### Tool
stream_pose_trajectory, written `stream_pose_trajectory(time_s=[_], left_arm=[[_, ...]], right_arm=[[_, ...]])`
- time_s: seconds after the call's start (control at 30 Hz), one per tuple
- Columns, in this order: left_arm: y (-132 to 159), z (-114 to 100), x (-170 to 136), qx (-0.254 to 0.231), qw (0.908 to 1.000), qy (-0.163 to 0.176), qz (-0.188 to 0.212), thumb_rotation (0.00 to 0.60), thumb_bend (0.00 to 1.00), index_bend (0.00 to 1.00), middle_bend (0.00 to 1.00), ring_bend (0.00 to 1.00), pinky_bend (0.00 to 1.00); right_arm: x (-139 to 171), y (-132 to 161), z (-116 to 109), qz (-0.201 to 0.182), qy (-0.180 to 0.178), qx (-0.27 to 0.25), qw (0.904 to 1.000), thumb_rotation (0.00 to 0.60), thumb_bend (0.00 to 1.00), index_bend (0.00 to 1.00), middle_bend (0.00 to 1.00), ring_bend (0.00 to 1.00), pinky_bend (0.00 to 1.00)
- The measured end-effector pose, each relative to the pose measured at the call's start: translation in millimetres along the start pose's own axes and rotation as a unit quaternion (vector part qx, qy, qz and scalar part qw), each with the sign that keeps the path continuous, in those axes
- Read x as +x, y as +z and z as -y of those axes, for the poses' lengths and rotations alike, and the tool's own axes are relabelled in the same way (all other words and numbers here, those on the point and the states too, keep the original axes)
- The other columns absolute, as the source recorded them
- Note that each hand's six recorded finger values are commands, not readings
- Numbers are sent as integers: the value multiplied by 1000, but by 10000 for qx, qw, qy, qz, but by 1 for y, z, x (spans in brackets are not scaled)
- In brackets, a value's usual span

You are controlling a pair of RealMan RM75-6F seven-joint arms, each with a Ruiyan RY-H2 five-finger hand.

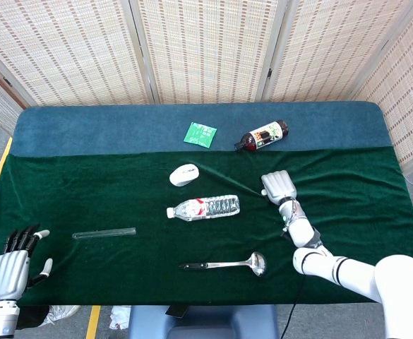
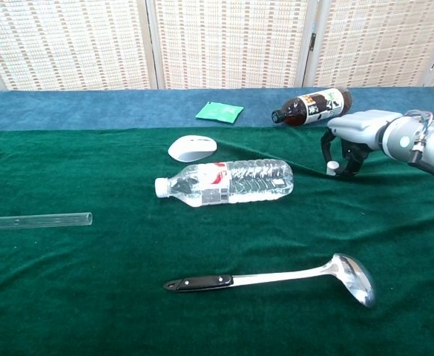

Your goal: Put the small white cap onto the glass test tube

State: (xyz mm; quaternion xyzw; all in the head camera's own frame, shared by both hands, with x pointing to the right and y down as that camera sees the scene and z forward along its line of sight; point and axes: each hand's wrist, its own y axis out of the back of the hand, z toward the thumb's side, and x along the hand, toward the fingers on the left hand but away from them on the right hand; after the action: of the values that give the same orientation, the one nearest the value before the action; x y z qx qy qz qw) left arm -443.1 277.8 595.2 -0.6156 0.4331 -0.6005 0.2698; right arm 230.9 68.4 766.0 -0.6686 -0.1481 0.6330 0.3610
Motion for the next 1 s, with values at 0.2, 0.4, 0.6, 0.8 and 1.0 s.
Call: stream_pose_trajectory(time_s=[0.2, 0.4, 0.6, 0.8, 1.0], left_arm=[[1, -2, 2, 12, 10000, 20, 27, 600, 427, 243, 136, 104, 0], [7, -8, 10, 142, 9996, 52, 246, 600, 426, 255, 136, 109, 0], [22, -17, 27, 358, 9972, 79, 653, 600, 427, 286, 173, 195, 0], [40, -18, 50, 605, 9926, 46, 1056, 600, 423, 349, 301, 333, 118], [73, -12, 82, 922, 9832, -113, 1570, 600, 341, 389, 465, 534, 531]], right_arm=[[1, 1, -3, 0, -39, -43, 10000, 600, 514, 563, 1000, 1000, 1000], [9, -2, -13, -53, -161, -145, 9998, 600, 541, 629, 1000, 1000, 1000], [34, -13, -31, -166, -431, -486, 9977, 600, 548, 646, 1000, 1000, 1000], [70, -39, -47, -167, -769, -899, 9928, 600, 550, 653, 1000, 1000, 1000], [114, -76, -61, -38, -1184, -1161, 9862, 600, 550, 653, 1000, 1000, 1000]])
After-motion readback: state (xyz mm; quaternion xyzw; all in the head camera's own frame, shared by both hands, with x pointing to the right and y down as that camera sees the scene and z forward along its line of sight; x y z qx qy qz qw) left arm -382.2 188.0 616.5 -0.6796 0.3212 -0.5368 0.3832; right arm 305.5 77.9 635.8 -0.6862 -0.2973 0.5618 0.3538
